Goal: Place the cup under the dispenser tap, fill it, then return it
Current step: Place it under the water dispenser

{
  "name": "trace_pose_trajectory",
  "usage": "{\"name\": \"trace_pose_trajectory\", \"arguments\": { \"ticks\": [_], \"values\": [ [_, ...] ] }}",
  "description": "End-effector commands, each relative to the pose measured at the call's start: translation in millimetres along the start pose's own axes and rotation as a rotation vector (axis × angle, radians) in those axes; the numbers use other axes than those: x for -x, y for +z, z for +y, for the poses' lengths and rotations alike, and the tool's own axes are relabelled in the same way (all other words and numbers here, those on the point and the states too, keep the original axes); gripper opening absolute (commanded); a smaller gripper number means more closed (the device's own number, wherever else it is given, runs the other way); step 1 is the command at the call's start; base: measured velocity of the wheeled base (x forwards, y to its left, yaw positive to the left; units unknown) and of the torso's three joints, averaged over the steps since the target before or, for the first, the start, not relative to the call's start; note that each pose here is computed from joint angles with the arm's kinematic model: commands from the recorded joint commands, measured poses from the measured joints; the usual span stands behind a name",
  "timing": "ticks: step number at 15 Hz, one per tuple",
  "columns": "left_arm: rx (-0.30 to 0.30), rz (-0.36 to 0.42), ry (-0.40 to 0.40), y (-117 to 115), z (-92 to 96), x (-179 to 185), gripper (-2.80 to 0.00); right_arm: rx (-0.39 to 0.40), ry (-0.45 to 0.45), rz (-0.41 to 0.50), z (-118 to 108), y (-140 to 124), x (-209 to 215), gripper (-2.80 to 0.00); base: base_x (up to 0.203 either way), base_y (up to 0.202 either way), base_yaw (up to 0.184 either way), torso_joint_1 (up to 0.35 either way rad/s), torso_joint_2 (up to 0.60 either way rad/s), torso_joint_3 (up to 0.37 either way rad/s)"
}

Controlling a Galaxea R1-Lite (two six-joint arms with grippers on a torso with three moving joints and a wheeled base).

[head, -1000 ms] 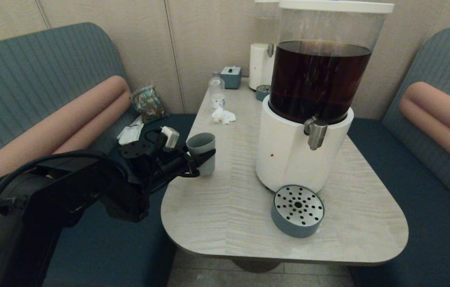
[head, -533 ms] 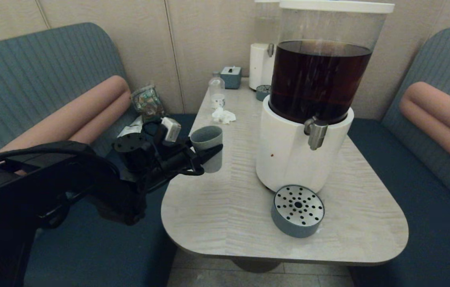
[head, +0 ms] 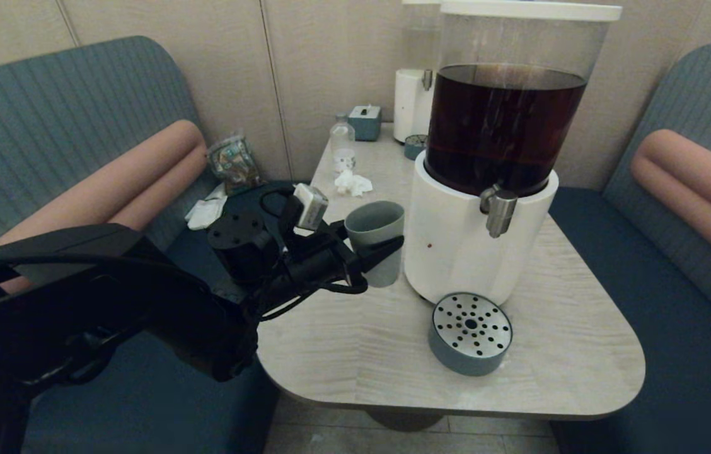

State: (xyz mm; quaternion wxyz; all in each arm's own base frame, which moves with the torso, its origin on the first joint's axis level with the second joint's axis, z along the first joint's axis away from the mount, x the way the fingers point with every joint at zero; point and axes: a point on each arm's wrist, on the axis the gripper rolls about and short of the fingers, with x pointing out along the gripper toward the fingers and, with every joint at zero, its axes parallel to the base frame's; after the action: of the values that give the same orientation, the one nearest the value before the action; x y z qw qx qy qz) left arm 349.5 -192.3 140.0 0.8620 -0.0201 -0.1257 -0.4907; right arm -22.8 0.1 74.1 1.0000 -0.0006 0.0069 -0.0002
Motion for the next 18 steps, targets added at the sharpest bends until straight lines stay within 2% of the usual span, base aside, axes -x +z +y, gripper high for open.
{"name": "trace_pose_trajectory", "arguments": {
  "ticks": [1, 3, 7, 11, 18],
  "values": [
    [0.006, -0.013, -0.039, 6.4, -15.9, -4.2, -2.80, 0.000, 0.000, 0.000, 0.0, -0.1, 0.0, -2.80, 0.000, 0.000, 0.000, 0.000, 0.00, 0.000],
    [0.028, -0.014, -0.062, 5.4, -33.3, -11.5, -2.80, 0.000, 0.000, 0.002, 0.0, 0.0, -0.1, -2.80, 0.000, 0.000, 0.000, 0.000, 0.00, 0.000],
    [0.053, -0.023, -0.081, 3.3, -53.1, -24.4, -2.80, 0.000, 0.000, 0.001, 0.0, 0.0, -0.1, -2.80, 0.000, 0.000, 0.000, 0.000, 0.00, 0.000],
    [0.063, -0.016, -0.100, -8.9, -58.3, -34.3, -2.80, 0.000, 0.000, 0.000, 0.0, 0.0, 0.0, -2.80, 0.000, 0.000, 0.000, 0.000, 0.00, 0.000],
    [0.064, -0.022, -0.114, -37.2, -56.1, -55.9, -2.80, 0.000, 0.000, 0.002, 0.0, 0.0, -0.1, -2.80, 0.000, 0.000, 0.000, 0.000, 0.00, 0.000]
  ]
}}
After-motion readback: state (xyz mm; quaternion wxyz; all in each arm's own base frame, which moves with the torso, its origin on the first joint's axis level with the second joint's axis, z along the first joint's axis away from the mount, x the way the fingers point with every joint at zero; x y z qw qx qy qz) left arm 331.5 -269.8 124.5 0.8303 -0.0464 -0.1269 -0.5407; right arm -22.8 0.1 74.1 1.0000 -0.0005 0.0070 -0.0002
